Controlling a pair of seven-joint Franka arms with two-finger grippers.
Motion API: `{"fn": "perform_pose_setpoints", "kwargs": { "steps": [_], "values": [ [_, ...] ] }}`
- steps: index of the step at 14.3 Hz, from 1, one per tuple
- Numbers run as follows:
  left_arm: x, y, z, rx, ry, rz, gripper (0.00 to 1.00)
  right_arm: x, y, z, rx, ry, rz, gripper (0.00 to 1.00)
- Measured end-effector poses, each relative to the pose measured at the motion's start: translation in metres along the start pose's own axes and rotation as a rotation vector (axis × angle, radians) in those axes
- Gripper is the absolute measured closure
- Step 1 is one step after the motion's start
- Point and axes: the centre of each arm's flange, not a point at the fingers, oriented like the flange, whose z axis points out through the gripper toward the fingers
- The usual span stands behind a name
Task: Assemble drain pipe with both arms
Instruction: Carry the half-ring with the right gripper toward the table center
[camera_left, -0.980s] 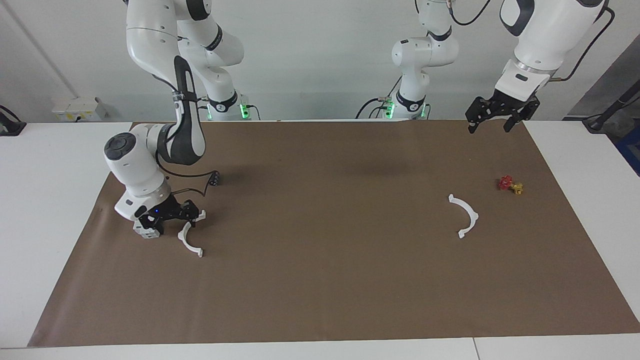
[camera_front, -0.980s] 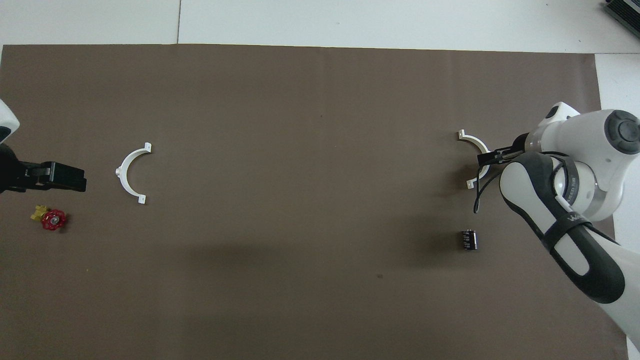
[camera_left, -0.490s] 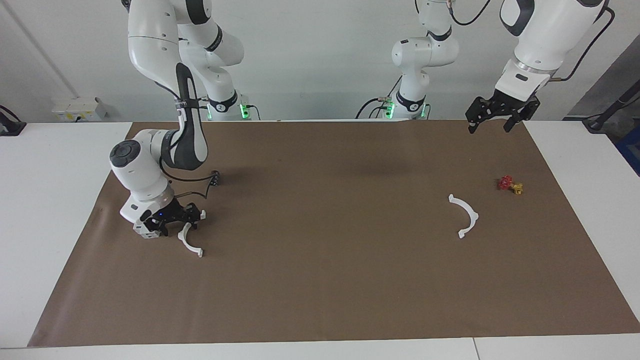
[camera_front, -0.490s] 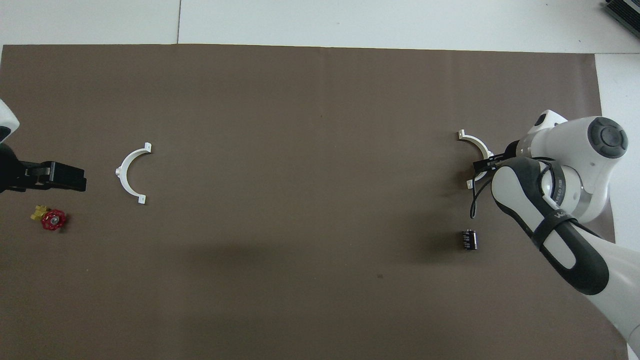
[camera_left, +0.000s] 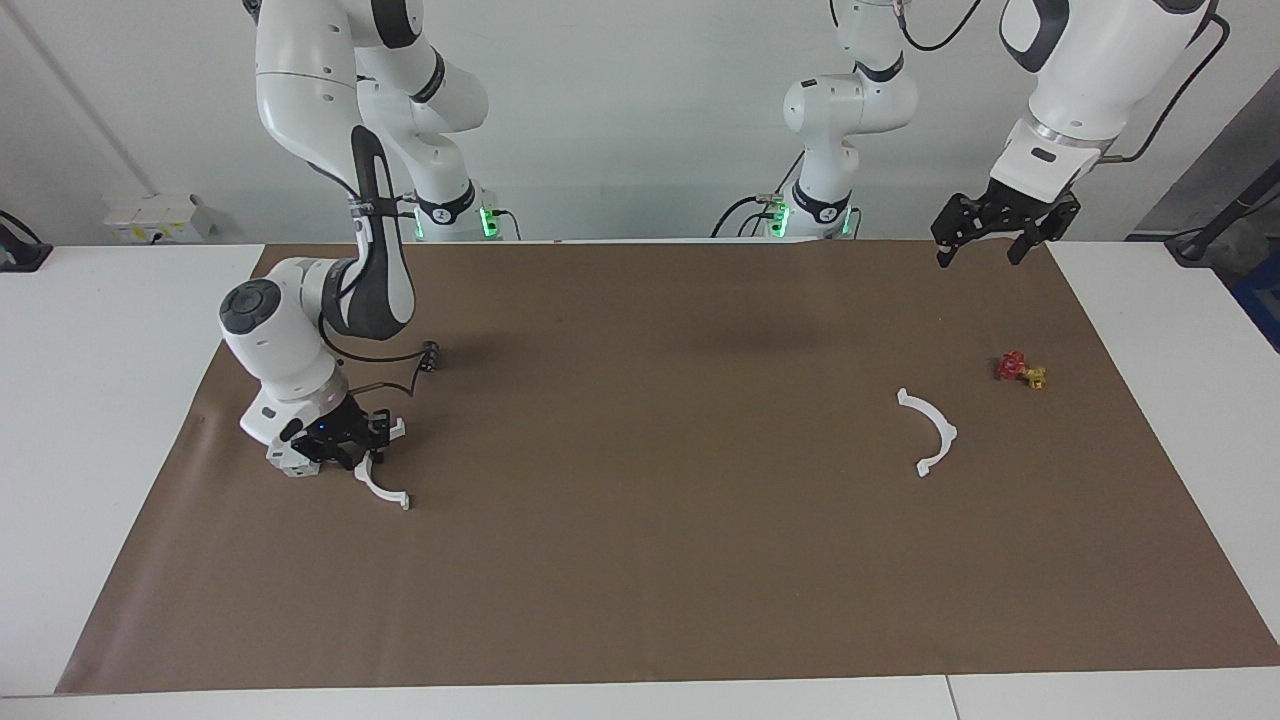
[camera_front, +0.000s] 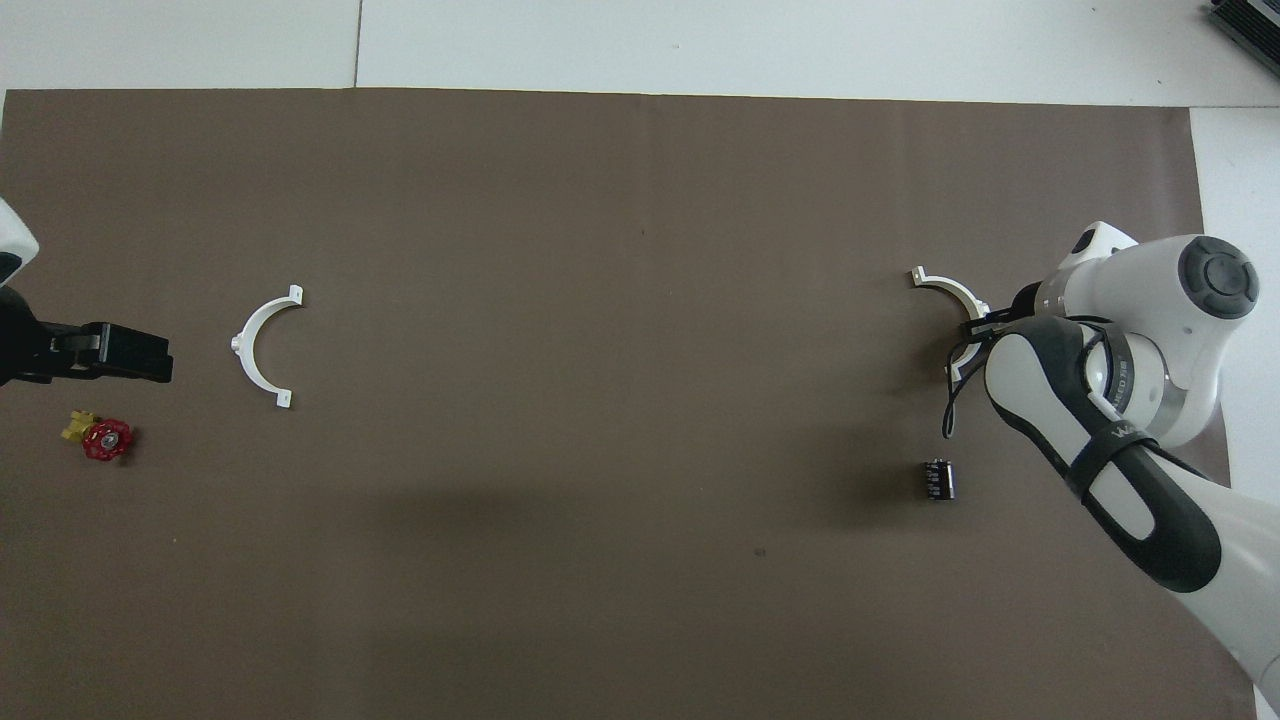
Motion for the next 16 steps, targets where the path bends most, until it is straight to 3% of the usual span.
{"fn": "perform_pose_setpoints", "kwargs": {
  "steps": [2,3,6,8,12,16],
  "values": [
    [0.0,0.0,0.0,0.0,0.0,0.0,0.0,0.005,-0.001,-0.004,-0.002,0.012,-0.004,0.88],
    [0.0,0.0,0.0,0.0,0.0,0.0,0.0,0.009,-0.002,-0.009,-0.004,0.024,-0.007,0.93],
    [0.0,0.0,0.0,0.0,0.0,0.0,0.0,0.029,-0.012,-0.031,-0.006,0.068,0.04,0.93],
    [0.0,0.0,0.0,0.0,0.0,0.0,0.0,0.045,-0.039,-0.047,0.008,0.077,0.143,0.93],
    [0.0,0.0,0.0,0.0,0.0,0.0,0.0,0.07,-0.137,-0.061,0.025,0.085,0.332,0.93],
    [0.0,0.0,0.0,0.0,0.003,-0.001,0.0,0.068,-0.232,-0.058,0.022,0.049,0.482,0.93]
  ]
}}
